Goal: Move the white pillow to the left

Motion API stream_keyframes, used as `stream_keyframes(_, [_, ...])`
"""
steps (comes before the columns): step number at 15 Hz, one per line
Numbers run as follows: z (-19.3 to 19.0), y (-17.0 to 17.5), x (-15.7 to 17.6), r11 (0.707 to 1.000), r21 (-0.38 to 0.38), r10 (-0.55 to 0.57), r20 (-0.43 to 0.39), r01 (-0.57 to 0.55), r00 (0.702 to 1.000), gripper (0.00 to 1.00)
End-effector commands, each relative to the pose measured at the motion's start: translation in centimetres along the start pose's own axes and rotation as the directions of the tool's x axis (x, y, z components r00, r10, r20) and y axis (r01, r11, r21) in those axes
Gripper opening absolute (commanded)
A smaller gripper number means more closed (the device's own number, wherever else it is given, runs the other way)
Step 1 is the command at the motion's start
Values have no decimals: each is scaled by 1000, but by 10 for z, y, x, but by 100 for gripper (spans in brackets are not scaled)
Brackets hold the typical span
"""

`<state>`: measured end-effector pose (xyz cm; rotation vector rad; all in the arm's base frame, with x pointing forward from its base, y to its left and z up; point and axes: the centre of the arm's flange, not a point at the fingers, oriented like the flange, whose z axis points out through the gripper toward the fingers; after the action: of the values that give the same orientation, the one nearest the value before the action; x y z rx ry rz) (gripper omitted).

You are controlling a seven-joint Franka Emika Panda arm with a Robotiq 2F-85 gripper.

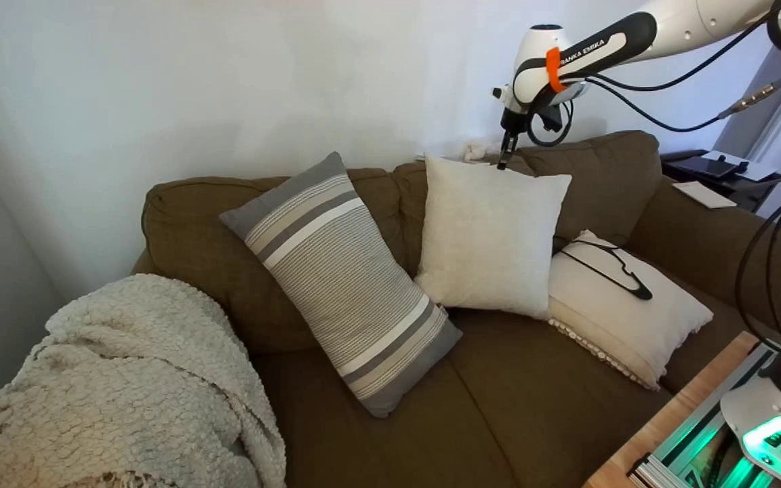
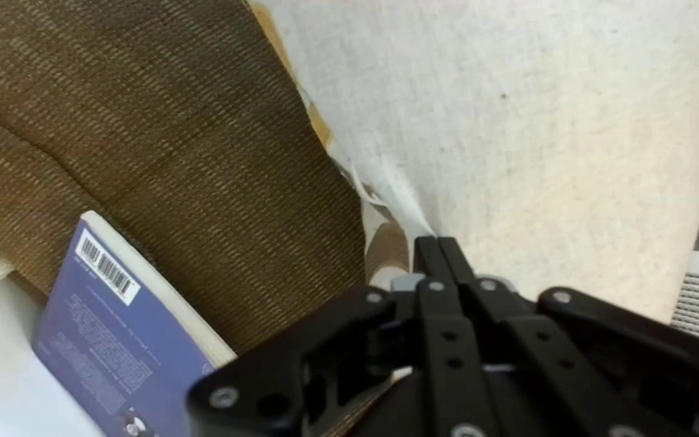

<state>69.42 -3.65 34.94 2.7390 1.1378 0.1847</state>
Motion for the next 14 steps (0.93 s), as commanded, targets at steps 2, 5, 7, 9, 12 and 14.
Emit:
stream_keyframes(2, [3, -3, 9, 1000, -7, -5, -4, 5, 1000, 0])
stream_keyframes(5, [-53, -7, 7, 986, -160, -44, 73, 55, 996, 0])
stream_keyframes(7, [-86, -11, 10, 969, -219, -89, 125, 115, 988, 0])
stream_keyframes(9, [-114, -15, 11, 946, -248, -163, 200, 211, 966, 0])
stream_keyframes(12, [-167, -21, 16, 902, -310, -212, 291, 302, 933, 0])
stream_keyframes(14, [-206, -23, 15, 866, -349, -234, 349, 358, 907, 0])
